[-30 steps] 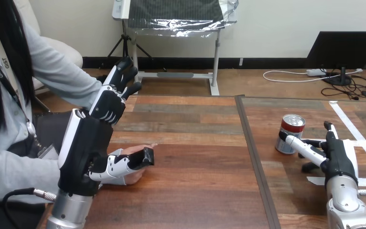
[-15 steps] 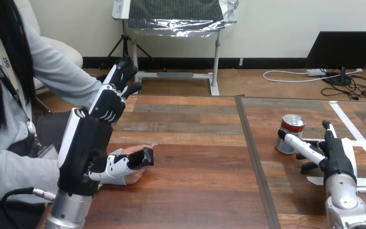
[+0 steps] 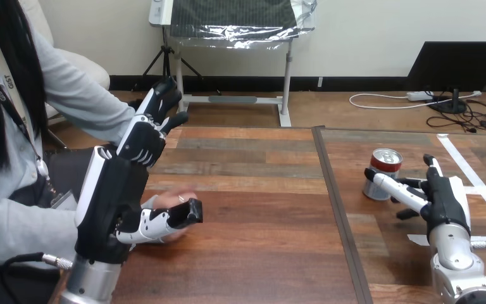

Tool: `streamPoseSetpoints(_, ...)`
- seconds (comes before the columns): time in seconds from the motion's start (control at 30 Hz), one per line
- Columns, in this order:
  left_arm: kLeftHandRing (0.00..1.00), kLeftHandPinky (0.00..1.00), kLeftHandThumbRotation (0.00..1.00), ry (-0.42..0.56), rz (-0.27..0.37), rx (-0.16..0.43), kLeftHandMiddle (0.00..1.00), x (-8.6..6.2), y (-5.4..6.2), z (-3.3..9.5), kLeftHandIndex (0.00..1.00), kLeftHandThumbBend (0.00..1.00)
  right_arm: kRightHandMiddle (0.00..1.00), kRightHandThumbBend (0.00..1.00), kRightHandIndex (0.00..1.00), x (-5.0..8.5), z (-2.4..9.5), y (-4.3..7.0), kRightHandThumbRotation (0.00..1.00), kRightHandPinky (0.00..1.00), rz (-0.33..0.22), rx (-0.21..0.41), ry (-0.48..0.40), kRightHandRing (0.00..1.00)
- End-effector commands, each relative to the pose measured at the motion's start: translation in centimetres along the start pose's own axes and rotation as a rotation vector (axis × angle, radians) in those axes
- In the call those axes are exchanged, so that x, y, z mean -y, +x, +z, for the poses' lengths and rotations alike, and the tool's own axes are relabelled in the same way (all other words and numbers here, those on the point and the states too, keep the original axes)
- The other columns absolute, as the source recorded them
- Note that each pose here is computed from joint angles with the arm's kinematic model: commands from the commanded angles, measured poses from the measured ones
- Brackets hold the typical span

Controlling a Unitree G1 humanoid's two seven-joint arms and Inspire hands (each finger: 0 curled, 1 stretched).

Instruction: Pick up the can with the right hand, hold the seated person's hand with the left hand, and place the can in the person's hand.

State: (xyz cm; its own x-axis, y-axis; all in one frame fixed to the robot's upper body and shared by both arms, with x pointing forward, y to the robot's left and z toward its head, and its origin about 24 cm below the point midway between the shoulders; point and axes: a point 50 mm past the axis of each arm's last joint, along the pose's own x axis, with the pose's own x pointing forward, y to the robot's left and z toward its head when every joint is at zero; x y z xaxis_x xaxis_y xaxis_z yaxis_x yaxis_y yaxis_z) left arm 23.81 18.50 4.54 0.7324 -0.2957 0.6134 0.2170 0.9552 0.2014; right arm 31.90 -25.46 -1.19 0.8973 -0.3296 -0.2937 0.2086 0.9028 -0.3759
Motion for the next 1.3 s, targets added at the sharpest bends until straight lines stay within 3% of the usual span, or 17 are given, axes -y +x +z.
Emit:
streamPoseSetpoints(0.0,0.96,0.88,0.58,0.026,-0.007,0.067,0.99,-0.57,1.37,0.86,0.95,1.0,0.85,1.0,1.0,-0.01,4.83,1.28,0.43,0.64,-0.011,0.132,0.038,0.83)
streamPoseSetpoints(0.17,0.96,0.88,0.58,0.037,-0.004,0.073,0.98,-0.61,1.35,0.91,0.95,1.0,0.9,1.0,1.0,-0.11,5.07,1.34,0.44,0.7,0.007,0.133,0.054,0.87)
streamPoseSetpoints(0.3,0.95,0.87,0.58,0.04,-0.002,0.076,0.98,-0.61,1.37,0.89,0.95,1.0,0.96,1.0,1.0,-0.12,5.13,1.33,0.45,0.84,0.012,0.141,0.054,0.95)
streamPoseSetpoints(0.6,0.96,0.87,0.58,0.031,-0.003,0.065,0.98,-0.6,1.39,0.84,0.95,1.0,1.0,1.0,1.0,-0.24,5.12,1.27,0.46,0.98,0.018,0.148,0.065,1.0)
streamPoseSetpoints(1.17,0.96,0.89,0.56,0.021,-0.006,0.063,0.98,-0.68,1.61,0.65,0.95,1.0,0.99,1.0,1.0,-0.54,4.89,1.1,0.47,0.9,0.026,0.16,0.056,0.99)
streamPoseSetpoints(1.27,0.96,0.88,0.56,0.026,-0.004,0.064,0.98,-0.69,1.65,0.64,0.95,1.0,0.93,1.0,1.0,-0.56,4.78,1.05,0.47,0.79,0.025,0.161,0.055,0.92)
